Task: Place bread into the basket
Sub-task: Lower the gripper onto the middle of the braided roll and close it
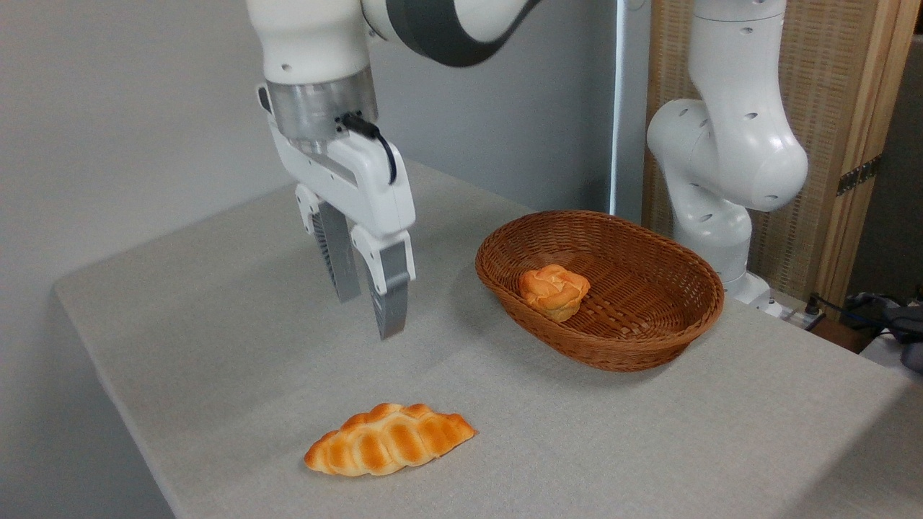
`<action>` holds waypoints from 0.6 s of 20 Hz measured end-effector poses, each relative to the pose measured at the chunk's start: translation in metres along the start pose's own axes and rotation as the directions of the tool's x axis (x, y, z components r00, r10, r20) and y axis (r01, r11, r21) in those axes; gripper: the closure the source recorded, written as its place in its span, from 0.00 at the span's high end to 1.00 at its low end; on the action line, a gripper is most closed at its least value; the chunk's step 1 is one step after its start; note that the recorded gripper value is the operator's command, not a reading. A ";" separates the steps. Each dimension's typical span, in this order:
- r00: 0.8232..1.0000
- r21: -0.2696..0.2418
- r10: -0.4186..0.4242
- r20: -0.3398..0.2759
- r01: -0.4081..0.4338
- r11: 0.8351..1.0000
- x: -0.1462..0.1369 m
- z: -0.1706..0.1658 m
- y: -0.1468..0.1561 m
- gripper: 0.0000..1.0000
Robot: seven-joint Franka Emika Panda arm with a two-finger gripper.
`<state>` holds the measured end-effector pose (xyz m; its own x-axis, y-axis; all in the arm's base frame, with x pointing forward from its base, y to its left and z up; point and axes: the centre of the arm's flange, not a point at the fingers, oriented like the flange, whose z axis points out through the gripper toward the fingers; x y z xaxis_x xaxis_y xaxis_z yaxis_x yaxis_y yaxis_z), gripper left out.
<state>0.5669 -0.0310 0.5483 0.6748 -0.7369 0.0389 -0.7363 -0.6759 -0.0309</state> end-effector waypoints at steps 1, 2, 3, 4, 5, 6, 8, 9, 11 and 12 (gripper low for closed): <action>1.000 0.012 0.002 0.000 -0.002 1.000 -0.003 0.005 -0.004 1.00; 1.000 0.025 0.004 -0.002 -0.004 1.000 -0.005 0.012 -0.007 1.00; 1.000 0.044 0.009 -0.006 -0.008 0.999 -0.005 0.020 -0.008 1.00; 1.000 0.063 0.018 -0.010 -0.017 0.998 -0.005 0.028 -0.009 1.00; 0.999 0.074 0.037 -0.010 -0.036 0.997 -0.005 0.038 -0.009 1.00; 0.998 0.076 0.068 -0.007 -0.067 0.995 -0.006 0.046 -0.008 1.00; 0.989 0.064 0.149 0.008 -0.149 0.987 -0.008 0.060 -0.006 1.00; 0.983 0.057 0.185 0.016 -0.185 0.981 -0.009 0.064 -0.005 1.00; 0.970 0.037 0.242 0.031 -0.243 0.969 -0.011 0.076 -0.002 1.00; 0.964 0.031 0.264 0.037 -0.265 0.964 -0.011 0.081 -0.002 1.00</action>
<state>0.5649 -0.0219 0.4671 0.4577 -0.8891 -0.0073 -0.8871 -0.4561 -0.0711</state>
